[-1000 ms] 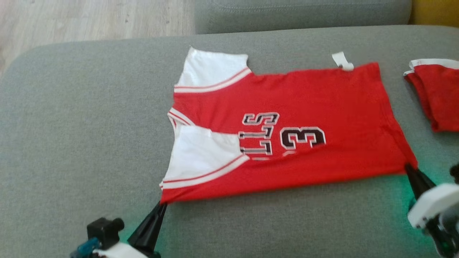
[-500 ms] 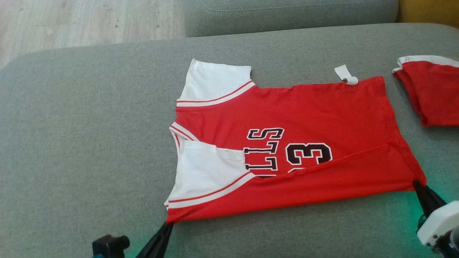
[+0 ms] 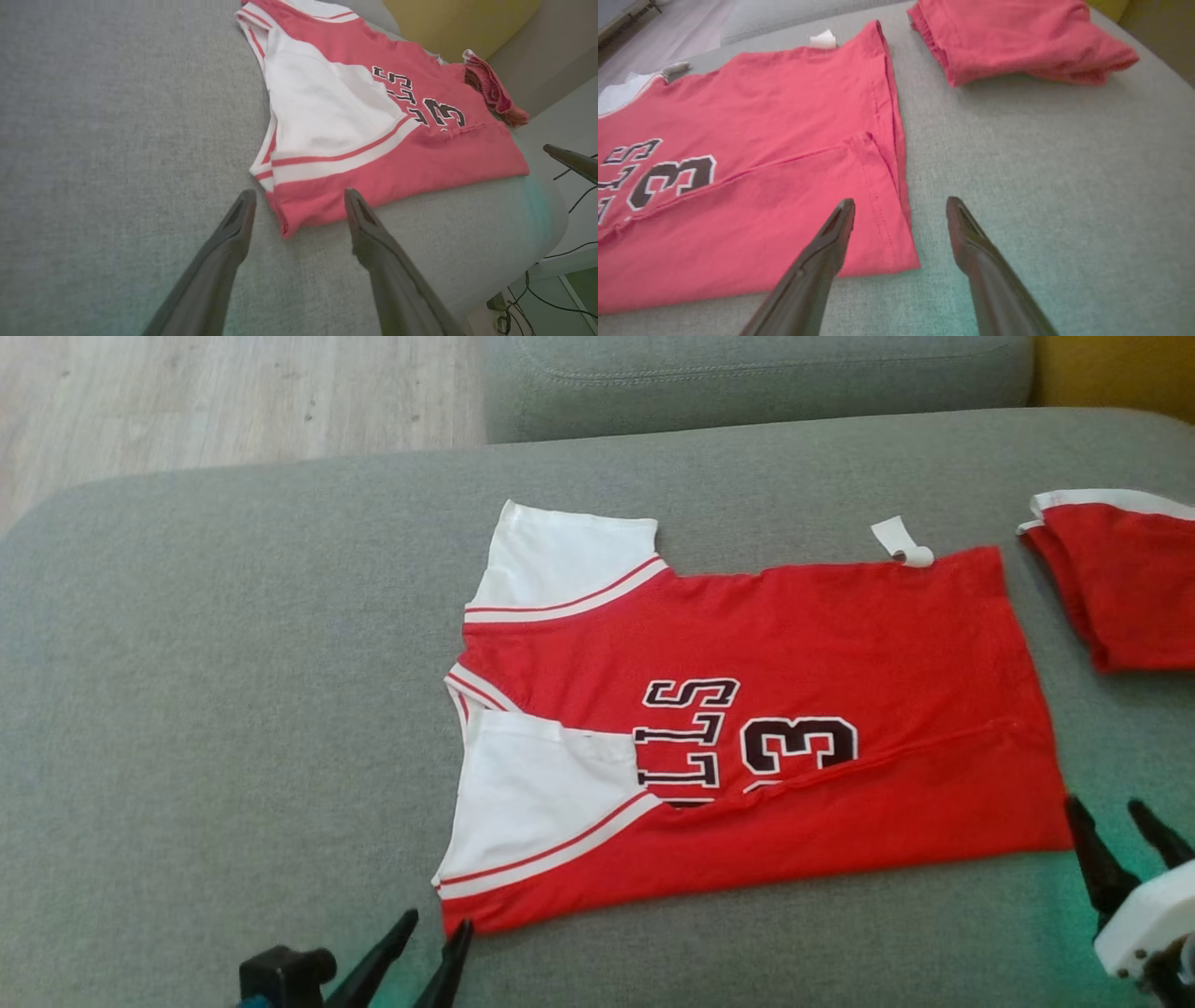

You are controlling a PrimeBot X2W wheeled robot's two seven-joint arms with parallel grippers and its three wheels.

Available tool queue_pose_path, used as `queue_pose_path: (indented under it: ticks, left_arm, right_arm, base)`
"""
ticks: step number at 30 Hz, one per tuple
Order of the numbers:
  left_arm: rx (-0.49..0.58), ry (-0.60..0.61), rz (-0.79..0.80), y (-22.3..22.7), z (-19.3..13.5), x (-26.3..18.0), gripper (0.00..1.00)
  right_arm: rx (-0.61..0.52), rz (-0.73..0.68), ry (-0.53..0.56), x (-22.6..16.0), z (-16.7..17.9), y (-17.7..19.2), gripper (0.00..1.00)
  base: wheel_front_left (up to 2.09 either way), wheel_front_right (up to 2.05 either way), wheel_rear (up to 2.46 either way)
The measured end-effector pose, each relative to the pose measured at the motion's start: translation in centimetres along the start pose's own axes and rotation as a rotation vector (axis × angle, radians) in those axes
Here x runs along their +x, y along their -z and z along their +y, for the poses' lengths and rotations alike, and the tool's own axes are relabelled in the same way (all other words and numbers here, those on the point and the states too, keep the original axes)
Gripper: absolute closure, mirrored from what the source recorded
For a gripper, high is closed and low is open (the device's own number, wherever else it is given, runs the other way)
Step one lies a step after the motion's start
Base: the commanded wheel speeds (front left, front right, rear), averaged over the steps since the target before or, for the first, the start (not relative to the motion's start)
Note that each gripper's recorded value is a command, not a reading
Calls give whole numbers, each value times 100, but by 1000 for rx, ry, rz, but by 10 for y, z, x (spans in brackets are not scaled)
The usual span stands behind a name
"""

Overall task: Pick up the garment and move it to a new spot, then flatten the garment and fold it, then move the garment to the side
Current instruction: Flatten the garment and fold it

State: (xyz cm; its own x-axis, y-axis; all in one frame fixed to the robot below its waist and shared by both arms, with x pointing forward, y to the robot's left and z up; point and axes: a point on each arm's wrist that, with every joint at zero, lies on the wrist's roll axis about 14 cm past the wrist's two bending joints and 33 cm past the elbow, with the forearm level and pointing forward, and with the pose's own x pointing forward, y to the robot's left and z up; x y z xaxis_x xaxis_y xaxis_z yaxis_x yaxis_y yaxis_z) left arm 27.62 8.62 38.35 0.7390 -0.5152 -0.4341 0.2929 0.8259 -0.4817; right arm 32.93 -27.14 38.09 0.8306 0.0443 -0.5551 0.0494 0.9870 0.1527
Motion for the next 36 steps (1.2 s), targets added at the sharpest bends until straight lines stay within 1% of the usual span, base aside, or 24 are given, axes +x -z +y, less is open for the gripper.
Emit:
queue_pose_path:
  ticks: [4,6,10,12,14,16,21,24,28,31,32,36]
  left_arm:
    - [51,28,-16,-17,-3,1,0]
    - [102,45,-33,-38,-2,6,0]
    - [271,79,-96,-115,0,30,0]
    - [342,120,-111,-155,-8,46,0]
    - [388,148,-68,-180,-12,64,0]
    - [417,149,-10,-198,-9,83,0]
    - [467,91,82,-243,7,137,0]
    - [443,67,167,-245,14,171,0]
    - [414,38,285,-225,32,208,0]
    - [407,-10,347,-216,51,228,0]
    - [417,-41,395,-209,64,238,0]
    - [409,-72,461,-191,82,254,0]
  right_arm:
    - [-17,-85,-3,-4,3,-19,0]
    - [-28,-120,-14,-4,10,-26,0]
    - [-24,-153,-37,0,23,-32,0]
    - [-30,-161,-44,4,27,-35,0]
    - [-37,-175,-51,9,30,-42,0]
    - [-47,-180,-55,15,32,-46,0]
    - [-51,-179,-38,29,28,-51,0]
    - [-48,-163,-16,35,21,-46,0]
    - [-40,-139,18,39,11,-37,0]
    - [-39,-133,44,40,3,-34,0]
    - [-35,-133,60,40,-1,-33,0]
    - [-21,-110,87,41,-7,-22,0]
  base:
    - [0,0,0]
    - [0,0,0]
    - [0,0,0]
    - [0,0,0]
    - [0,0,0]
    - [0,0,0]
    - [0,0,0]
    - [0,0,0]
    - [0,0,0]
    - [0,0,0]
    - [0,0,0]
    - [0,0,0]
